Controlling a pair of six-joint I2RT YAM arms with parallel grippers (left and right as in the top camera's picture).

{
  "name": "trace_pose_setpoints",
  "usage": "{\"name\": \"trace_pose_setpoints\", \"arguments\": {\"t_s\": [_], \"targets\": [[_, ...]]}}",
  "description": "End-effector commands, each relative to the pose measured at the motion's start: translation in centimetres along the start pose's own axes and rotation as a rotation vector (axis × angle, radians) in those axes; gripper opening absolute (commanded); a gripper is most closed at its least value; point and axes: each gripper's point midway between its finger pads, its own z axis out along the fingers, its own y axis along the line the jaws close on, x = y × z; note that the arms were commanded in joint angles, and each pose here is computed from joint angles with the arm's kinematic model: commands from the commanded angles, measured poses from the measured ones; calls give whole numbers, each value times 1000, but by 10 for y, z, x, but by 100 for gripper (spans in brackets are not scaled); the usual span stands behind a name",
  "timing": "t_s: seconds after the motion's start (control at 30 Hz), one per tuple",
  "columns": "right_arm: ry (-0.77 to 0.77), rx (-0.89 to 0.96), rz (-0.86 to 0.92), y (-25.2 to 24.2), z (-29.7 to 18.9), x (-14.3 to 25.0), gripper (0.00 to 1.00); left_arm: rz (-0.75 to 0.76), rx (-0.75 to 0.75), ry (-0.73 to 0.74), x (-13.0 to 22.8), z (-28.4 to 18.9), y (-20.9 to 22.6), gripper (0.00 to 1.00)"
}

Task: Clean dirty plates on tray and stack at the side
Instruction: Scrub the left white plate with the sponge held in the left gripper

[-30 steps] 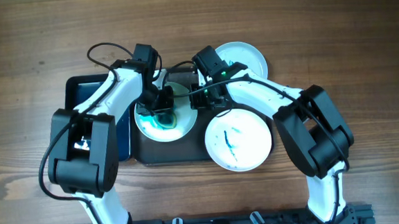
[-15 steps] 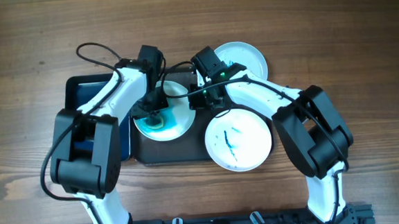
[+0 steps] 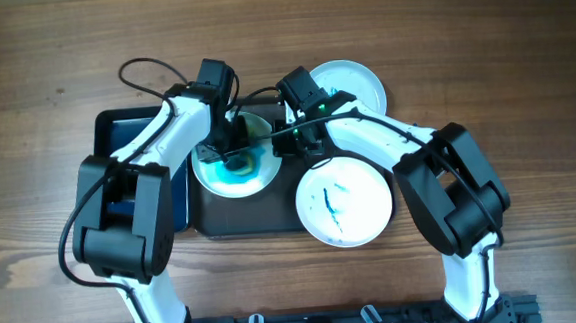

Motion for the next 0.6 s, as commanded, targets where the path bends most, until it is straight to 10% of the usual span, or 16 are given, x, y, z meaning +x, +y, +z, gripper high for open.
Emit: {"name": "trace_pose_setpoints", "arguments": {"t_s": [0.0, 0.3, 0.4, 0.57], "targets": [[20, 25, 22, -11, 7, 6, 4, -159, -279, -45, -2, 3, 61, 4], [19, 24, 22, -11, 7, 6, 4, 178, 437, 252, 53, -11, -64, 4], [20, 24, 22, -11, 7, 6, 4, 164, 407, 168, 32, -6, -59, 4], [21, 25, 23, -12, 7, 7, 4, -231, -101, -84, -22, 8, 37, 4]]}}
